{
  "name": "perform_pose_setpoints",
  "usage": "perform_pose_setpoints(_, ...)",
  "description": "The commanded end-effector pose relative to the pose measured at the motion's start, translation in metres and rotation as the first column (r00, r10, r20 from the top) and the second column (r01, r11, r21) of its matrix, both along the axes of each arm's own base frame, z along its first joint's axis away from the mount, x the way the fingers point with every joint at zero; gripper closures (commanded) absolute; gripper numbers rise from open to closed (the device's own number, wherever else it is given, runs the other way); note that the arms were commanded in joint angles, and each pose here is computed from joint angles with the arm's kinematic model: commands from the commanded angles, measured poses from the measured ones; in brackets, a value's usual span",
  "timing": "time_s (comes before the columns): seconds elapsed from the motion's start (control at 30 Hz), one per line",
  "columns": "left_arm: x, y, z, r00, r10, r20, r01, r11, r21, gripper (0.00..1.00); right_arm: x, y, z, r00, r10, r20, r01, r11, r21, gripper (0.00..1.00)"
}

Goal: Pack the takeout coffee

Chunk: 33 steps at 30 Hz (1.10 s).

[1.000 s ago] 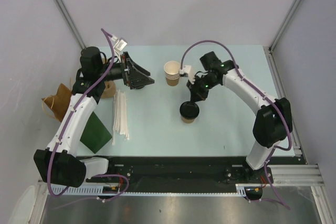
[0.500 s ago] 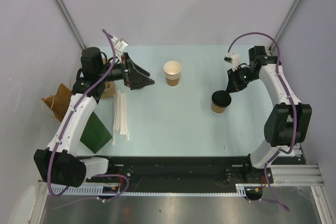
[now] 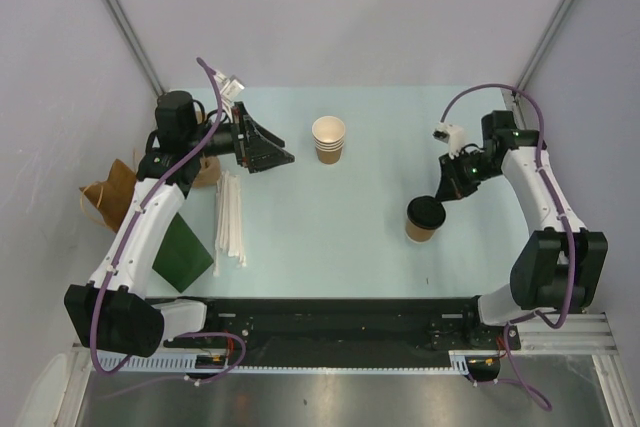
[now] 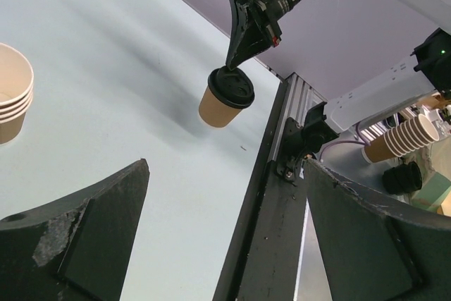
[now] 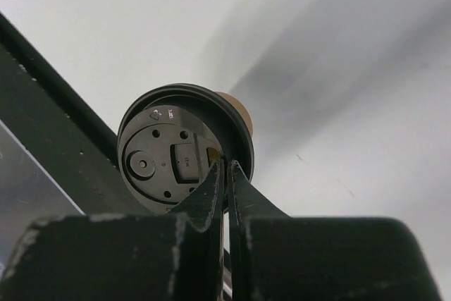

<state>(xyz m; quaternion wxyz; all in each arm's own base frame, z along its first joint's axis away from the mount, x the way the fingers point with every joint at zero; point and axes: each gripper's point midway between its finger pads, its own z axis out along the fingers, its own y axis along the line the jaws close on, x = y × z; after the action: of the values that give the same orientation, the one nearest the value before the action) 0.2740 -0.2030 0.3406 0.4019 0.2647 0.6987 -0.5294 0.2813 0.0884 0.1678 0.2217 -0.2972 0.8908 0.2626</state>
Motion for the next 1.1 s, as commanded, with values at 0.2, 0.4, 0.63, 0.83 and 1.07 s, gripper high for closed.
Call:
perform_pose_setpoints(0.2, -0.001, 0.004, 0.011, 0.997, 0.005, 0.079, -0.006, 1.0, 0.009, 0.03, -0.007, -0.057, -0.022, 0.979, -0.205, 0.0, 0.203, 0.972, -0.116, 1.0)
perform_pose_setpoints(0.4, -0.004, 0.006, 0.01, 0.996, 0.012, 0.085, -0.015, 1.0, 0.025, 0.02, -0.021, -0.06, -0.031, 0.979, -0.205, -0.019, 0.201, 0.972, -0.121, 1.0)
perform_pose_setpoints(0.63, -0.003, 0.011, 0.006, 0.996, 0.041, 0.073, -0.046, 0.997, 0.058, 0.02, -0.027, -0.064, -0.039, 0.977, -0.212, -0.022, 0.208, 0.971, -0.122, 0.97)
perform_pose_setpoints(0.83, 0.005, 0.017, 0.003, 0.994, 0.081, 0.072, -0.089, 0.989, 0.115, 0.01, -0.029, -0.06, -0.034, 0.977, -0.214, -0.012, 0.212, 0.971, -0.107, 0.7)
perform_pose_setpoints(1.07, 0.032, 0.031, 0.011, 0.976, 0.193, 0.101, -0.211, 0.954, 0.214, 0.02, -0.032, -0.05, -0.02, 0.978, -0.208, 0.021, 0.209, 0.975, -0.074, 0.46)
